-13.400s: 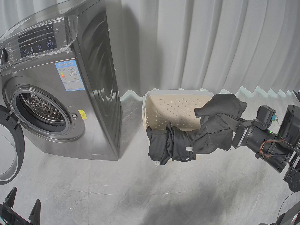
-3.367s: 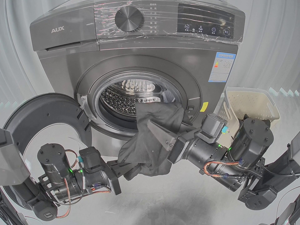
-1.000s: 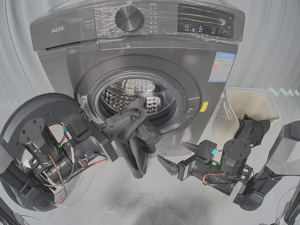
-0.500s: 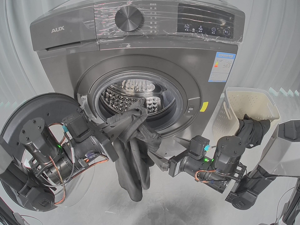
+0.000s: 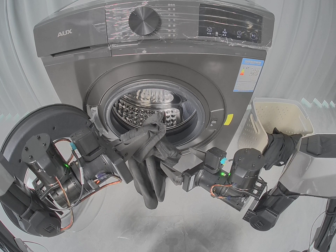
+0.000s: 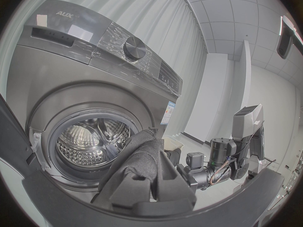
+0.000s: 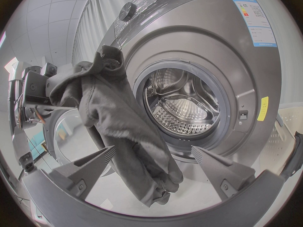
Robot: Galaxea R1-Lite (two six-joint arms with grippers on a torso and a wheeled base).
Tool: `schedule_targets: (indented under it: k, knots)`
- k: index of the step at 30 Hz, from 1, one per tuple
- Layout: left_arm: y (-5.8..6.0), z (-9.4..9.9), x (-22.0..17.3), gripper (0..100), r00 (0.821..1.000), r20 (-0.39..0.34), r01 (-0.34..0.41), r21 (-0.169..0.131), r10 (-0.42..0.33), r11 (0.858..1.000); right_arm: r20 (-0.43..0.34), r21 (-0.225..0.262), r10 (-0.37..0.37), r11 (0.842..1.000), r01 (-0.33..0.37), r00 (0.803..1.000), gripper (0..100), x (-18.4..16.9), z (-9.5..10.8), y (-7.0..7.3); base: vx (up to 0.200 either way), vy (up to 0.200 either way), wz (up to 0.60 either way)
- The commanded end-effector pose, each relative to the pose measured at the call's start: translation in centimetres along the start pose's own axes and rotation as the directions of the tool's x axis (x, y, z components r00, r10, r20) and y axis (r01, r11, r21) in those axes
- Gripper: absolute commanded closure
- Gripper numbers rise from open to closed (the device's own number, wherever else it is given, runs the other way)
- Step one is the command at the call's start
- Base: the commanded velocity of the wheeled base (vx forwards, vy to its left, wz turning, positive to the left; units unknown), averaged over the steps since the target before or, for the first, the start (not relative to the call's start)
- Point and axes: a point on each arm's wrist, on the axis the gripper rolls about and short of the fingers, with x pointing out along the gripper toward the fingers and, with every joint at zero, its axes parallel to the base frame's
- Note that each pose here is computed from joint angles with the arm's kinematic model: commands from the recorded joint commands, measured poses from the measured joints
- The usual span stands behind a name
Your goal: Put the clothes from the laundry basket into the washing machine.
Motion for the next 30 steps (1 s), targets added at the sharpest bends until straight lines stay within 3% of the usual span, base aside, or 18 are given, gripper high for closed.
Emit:
schedule_targets:
  k: [1,10,11,30]
  knots:
    - [0.0,0.0,0.0,100,1.000,0.001,0.001,-0.002,-0.001,1.000,0.021,-0.002,-0.006,1.000,0.006,1.000,0,1.1,0.0,-0.4,0.000,0.000,0.00]
    - [0.0,-0.3,0.0,100,1.000,-0.010,0.001,-0.005,-0.001,1.000,0.036,-0.005,0.030,1.000,-0.030,0.999,0,1.3,0.2,0.4,0.000,0.000,0.00]
    - [0.0,-0.3,0.1,100,1.000,-0.010,0.001,-0.005,-0.001,1.000,0.040,-0.005,0.032,0.999,-0.032,0.999,100,1.3,0.3,0.4,0.000,0.000,0.00]
    - [0.3,-0.8,0.3,100,1.000,-0.028,-0.006,-0.008,0.006,1.000,0.065,0.003,0.078,0.997,-0.079,0.995,100,-0.3,1.5,2.0,0.000,0.000,0.00]
